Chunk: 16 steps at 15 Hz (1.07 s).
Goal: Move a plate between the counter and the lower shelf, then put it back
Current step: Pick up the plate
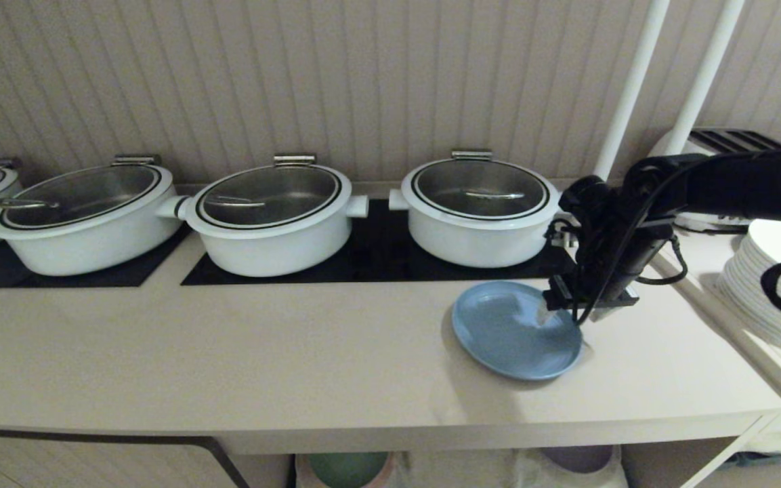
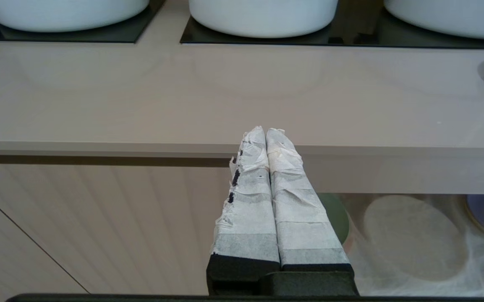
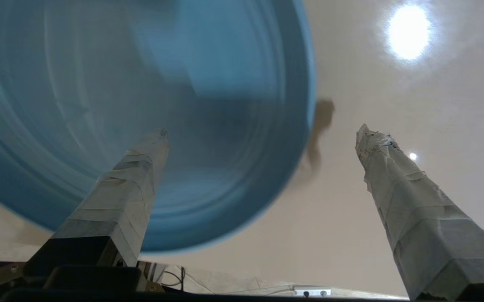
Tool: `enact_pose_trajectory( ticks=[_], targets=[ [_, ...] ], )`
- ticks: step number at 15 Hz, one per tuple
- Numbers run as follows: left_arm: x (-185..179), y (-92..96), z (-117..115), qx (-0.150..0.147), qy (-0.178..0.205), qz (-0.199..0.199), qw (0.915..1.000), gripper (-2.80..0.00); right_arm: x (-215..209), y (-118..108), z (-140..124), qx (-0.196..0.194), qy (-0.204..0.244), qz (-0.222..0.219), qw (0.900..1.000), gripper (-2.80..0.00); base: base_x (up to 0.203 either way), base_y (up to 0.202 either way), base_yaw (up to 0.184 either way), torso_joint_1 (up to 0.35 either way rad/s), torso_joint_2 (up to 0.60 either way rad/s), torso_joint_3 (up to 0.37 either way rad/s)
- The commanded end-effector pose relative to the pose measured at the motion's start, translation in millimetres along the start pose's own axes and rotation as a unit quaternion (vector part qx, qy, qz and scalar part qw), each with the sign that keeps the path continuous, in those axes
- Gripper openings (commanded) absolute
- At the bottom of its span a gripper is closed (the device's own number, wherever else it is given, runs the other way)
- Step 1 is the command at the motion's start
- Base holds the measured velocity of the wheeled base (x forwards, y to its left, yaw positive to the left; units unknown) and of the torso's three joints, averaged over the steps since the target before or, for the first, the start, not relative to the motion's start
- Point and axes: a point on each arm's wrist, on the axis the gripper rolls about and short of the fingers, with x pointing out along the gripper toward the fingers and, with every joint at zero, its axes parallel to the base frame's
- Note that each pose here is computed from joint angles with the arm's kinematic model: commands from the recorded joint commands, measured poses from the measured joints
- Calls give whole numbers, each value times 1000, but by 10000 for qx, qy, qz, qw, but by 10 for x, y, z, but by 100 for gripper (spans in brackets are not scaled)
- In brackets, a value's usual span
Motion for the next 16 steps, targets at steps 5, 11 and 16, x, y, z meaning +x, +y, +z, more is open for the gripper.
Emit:
enact_pose_trajectory(
  ticks=[5, 11, 16],
  targets=[
    [0, 0, 0, -3, -1, 4, 10000, -280, 109, 46, 21, 267, 98, 6, 9996, 0, 0, 0, 0, 0, 0, 0],
    [0, 0, 0, -3, -1, 4, 10000, -280, 145, 41, 58, 502, 71, -2, 9987, 0, 0, 0, 0, 0, 0, 0],
    [0, 0, 0, -3, -2, 4, 10000, -280, 184, 36, 81, 501, 44, -1, 9987, 0, 0, 0, 0, 0, 0, 0]
  ],
)
